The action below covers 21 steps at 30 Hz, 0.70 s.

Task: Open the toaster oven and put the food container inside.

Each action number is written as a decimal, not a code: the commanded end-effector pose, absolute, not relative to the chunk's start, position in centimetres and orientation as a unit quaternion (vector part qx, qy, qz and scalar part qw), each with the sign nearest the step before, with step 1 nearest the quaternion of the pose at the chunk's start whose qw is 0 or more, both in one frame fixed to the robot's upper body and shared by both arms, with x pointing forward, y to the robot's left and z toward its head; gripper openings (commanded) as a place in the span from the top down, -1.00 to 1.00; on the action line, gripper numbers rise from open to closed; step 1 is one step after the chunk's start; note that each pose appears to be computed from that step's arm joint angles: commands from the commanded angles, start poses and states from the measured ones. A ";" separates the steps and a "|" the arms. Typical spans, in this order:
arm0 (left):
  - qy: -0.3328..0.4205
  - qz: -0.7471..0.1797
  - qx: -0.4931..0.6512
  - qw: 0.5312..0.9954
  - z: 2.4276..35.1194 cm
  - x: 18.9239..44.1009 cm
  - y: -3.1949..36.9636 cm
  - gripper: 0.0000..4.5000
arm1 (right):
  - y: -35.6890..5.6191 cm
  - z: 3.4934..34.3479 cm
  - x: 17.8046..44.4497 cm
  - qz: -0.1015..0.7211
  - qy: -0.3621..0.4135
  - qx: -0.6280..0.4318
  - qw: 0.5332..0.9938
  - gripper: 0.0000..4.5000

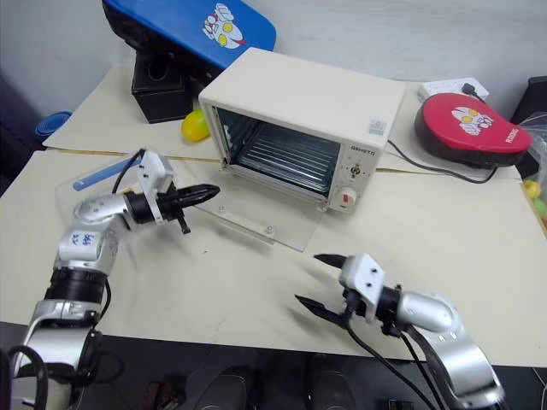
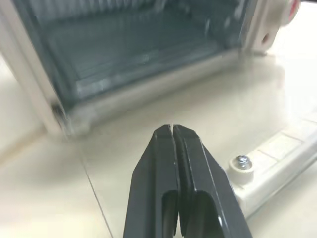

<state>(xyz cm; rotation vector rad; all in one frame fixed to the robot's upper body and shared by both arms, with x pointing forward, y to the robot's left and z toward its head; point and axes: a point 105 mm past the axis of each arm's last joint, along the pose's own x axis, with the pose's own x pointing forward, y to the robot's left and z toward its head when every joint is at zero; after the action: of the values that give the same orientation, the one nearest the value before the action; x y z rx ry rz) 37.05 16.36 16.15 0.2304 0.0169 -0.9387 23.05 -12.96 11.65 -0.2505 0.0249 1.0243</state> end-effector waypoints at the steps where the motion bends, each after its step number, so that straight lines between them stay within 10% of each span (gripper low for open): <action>1: -0.011 -0.443 0.130 0.887 16.6 36.4 15.8 0.97 | -13.8 14.7 23.0 0.476 -0.064 -0.121 0.869 -1.00; 11: -0.023 -0.358 0.063 0.931 14.3 34.3 17.2 0.97 | -13.8 18.6 25.3 0.430 -0.174 -0.059 0.884 -1.00; 15: -0.139 -0.293 -0.065 0.944 18.0 30.4 20.7 0.49 | -13.1 19.3 25.7 0.444 -0.201 -0.043 0.872 -1.00; 21: -0.112 -0.133 -0.101 0.979 17.3 24.3 28.5 -0.35 | -11.9 19.5 26.4 0.473 -0.226 -0.048 0.850 -1.00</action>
<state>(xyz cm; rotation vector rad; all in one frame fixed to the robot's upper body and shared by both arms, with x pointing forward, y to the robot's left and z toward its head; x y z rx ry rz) 25.62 27.23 15.65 -0.1898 -0.1634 -0.3200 26.72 -12.22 18.86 -0.0814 -0.4257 0.9734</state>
